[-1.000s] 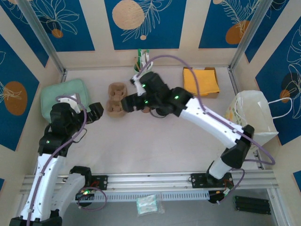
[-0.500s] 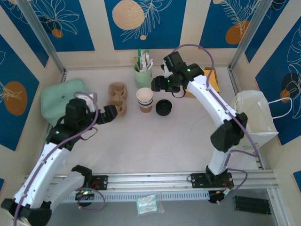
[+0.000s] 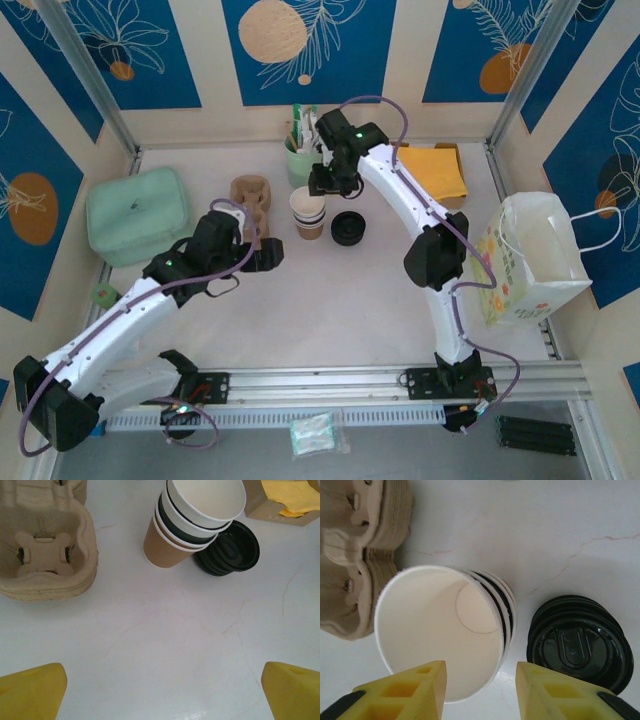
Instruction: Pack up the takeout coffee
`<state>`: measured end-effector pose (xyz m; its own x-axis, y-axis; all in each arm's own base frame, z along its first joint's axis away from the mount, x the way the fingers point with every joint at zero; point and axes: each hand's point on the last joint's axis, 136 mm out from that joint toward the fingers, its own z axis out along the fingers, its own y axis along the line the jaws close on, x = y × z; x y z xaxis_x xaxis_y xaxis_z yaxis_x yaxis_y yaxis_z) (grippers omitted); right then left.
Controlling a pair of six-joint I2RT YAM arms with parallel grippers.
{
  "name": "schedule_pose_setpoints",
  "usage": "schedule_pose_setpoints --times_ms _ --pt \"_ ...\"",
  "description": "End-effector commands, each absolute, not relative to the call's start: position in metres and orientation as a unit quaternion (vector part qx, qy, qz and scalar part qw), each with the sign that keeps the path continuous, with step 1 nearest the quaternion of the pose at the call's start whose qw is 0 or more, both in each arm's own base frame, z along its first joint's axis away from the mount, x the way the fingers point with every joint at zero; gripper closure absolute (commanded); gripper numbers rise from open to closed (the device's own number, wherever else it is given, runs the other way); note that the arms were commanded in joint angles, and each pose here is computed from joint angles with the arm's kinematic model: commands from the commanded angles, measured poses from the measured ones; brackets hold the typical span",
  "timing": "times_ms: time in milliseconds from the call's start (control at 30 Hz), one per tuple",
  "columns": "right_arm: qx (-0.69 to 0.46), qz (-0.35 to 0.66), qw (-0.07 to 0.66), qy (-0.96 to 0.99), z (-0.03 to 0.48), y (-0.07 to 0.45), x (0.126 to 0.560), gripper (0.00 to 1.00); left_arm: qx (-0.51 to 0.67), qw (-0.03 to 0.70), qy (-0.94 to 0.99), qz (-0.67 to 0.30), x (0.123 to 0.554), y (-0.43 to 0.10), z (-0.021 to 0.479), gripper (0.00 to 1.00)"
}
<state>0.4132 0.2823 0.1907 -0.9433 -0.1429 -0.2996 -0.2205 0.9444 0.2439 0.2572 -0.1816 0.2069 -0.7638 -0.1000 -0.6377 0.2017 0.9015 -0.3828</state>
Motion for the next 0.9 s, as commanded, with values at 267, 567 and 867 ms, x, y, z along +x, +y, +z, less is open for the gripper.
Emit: schedule_pose_setpoints --times_ms 267,567,867 --pt "-0.106 0.108 0.123 0.981 0.177 0.280 0.412 0.63 0.016 0.366 0.906 -0.213 0.259 -0.176 0.213 0.00" --pt "-0.109 0.109 0.119 0.981 0.174 0.284 0.415 0.72 0.016 0.364 0.907 -0.213 0.257 -0.175 0.211 0.01" --pt "-0.112 0.109 0.116 0.981 0.170 0.285 0.416 0.72 0.017 0.366 0.906 -0.212 0.257 -0.174 0.212 0.01"
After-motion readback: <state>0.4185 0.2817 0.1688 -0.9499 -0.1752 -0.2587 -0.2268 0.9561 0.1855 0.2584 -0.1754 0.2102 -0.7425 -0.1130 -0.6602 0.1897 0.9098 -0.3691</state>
